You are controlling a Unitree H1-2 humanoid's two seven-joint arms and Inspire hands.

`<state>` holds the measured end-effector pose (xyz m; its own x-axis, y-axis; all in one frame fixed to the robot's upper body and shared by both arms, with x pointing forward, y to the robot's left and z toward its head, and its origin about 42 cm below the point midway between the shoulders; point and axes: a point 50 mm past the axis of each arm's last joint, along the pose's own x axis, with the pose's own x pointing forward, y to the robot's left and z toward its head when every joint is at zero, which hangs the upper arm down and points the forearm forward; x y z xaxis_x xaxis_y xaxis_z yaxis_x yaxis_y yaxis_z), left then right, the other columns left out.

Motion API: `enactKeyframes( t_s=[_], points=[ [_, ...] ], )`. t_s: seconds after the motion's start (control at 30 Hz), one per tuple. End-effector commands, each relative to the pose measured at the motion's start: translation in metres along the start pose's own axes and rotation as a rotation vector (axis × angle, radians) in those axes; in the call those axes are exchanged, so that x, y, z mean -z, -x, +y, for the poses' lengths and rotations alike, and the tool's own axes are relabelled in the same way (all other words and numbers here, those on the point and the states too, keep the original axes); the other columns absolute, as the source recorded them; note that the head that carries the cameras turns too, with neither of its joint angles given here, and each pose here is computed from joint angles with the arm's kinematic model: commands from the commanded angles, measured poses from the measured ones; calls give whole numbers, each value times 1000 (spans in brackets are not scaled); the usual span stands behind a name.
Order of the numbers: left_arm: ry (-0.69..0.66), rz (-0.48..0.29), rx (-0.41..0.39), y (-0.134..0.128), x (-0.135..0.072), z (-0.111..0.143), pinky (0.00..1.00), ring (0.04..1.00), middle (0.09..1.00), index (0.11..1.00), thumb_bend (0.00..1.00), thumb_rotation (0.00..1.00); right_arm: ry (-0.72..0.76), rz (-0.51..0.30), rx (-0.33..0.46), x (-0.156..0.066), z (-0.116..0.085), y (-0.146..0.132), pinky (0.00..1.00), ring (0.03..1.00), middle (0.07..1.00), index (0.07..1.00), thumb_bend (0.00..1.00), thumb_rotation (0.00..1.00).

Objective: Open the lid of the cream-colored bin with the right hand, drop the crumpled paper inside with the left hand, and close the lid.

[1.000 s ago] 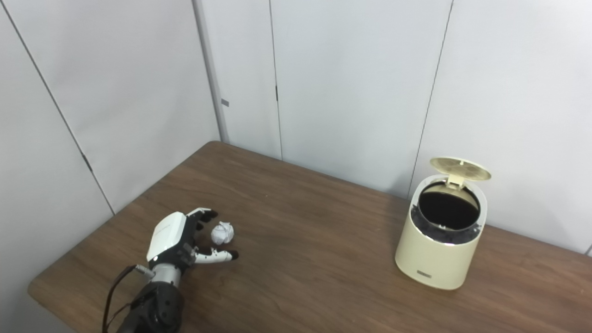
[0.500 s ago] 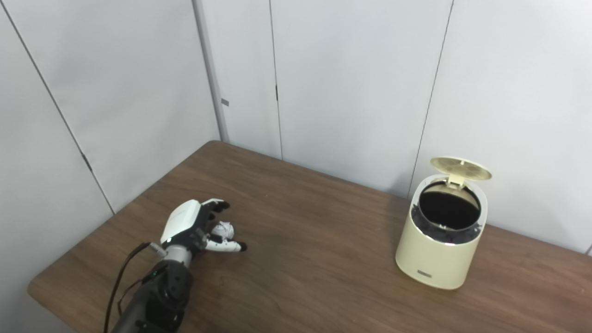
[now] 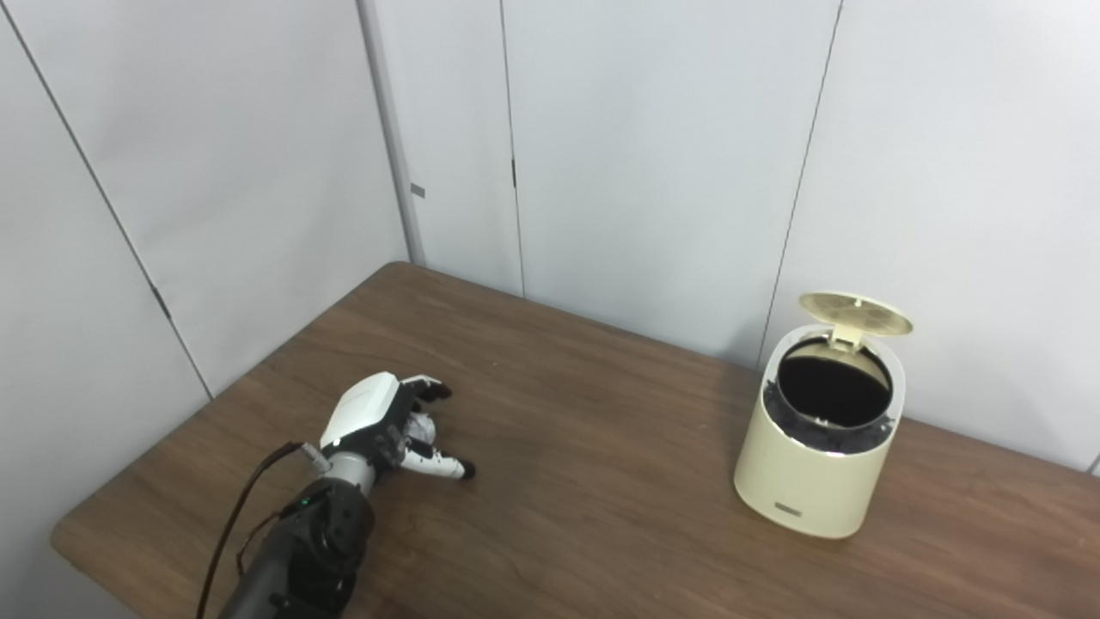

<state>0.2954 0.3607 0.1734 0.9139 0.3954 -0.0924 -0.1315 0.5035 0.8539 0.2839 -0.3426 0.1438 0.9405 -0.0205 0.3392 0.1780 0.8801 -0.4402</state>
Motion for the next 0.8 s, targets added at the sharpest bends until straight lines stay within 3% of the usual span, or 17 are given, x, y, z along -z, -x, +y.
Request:
enactKeyframes(
  t_s=[0.0,0.27,0.53,0.77],
  points=[
    [15,-39,29,3,-7,0,646,740,778,759,963,101,9,-59,27,-12,-9,-11,495,718,767,745,1000,894],
    [10,-1,18,7,8,-2,671,764,795,782,940,3,17,-53,25,-9,-12,-12,512,735,782,761,1000,900],
    [10,0,-2,9,19,4,683,775,805,778,930,4,13,-52,23,-7,-13,-13,522,744,785,767,1000,895],
    [-28,11,-21,12,26,13,630,722,757,750,966,29,-11,-52,21,-5,-13,-14,533,754,790,765,1000,868]
  ],
)
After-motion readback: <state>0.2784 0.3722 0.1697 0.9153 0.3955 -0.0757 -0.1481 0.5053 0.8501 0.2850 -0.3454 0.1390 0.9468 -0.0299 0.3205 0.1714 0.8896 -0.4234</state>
